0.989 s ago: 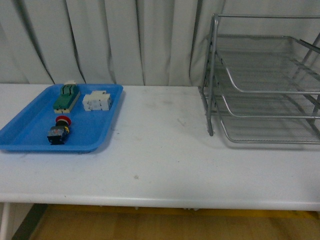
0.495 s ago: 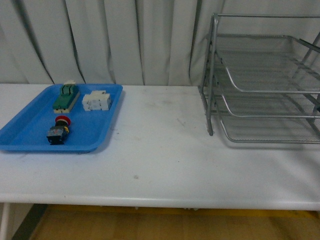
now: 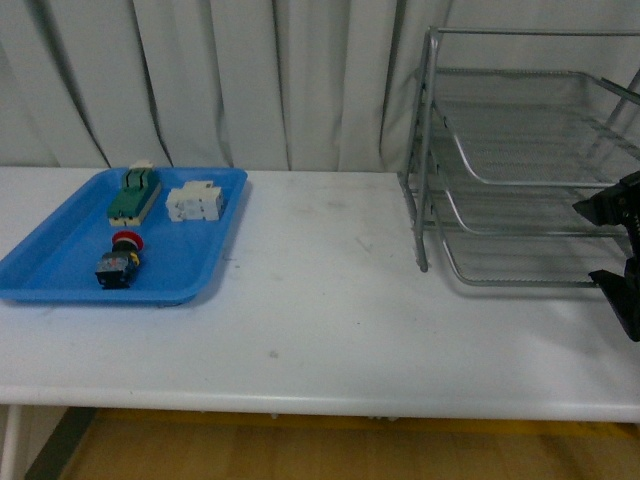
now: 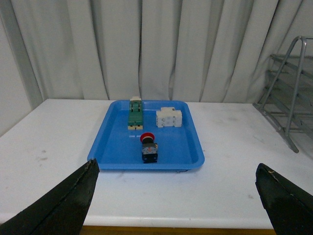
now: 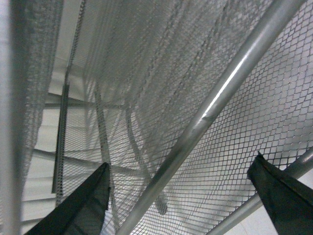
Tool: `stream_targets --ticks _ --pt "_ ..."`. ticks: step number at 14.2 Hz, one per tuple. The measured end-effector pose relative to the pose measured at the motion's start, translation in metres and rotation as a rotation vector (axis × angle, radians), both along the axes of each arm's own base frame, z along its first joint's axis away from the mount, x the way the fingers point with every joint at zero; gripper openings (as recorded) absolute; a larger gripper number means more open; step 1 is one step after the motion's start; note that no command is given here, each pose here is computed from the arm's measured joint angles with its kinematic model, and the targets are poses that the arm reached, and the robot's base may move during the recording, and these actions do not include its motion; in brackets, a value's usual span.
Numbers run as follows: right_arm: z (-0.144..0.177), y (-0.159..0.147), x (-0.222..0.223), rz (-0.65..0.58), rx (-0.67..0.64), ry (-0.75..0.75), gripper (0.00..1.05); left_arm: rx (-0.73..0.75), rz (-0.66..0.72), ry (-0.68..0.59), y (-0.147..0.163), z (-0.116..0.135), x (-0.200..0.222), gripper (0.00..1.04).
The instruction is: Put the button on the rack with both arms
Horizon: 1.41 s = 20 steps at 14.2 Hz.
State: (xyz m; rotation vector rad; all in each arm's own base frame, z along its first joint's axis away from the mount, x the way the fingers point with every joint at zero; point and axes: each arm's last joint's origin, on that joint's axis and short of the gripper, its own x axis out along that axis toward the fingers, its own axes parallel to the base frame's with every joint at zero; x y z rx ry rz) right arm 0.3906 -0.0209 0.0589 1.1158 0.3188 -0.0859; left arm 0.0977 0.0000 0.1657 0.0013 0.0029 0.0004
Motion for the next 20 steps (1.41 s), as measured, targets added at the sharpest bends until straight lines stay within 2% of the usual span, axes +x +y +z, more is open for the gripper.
stream_targets --ticks 3,6,8,10,13,15,20 --pt "-0.011 0.009 0.024 -0.027 0.017 0.003 0.48 0.0 0.0 0.0 0.0 0.0 0.0 0.98" --pt "-0.01 0.013 0.023 -0.042 0.081 -0.043 0.12 0.0 0.0 0.0 0.0 0.0 0.0 0.98" --pt "-0.012 0.011 0.002 -0.08 0.249 -0.04 0.04 0.0 0.0 0.0 0.0 0.0 0.0 0.98" --pt "-0.014 0.011 -0.038 -0.072 0.286 -0.037 0.03 0.0 0.0 0.0 0.0 0.0 0.0 0.98" --pt "-0.018 0.014 -0.092 -0.07 0.3 0.063 0.03 0.0 0.0 0.0 0.0 0.0 0.0 0.98" --pt "-0.017 0.014 -0.103 -0.06 0.296 0.081 0.05 0.0 0.0 0.0 0.0 0.0 0.0 0.98" --pt "-0.013 0.019 -0.122 0.029 0.122 0.114 0.69 0.0 0.0 0.0 0.0 0.0 0.0 0.98"
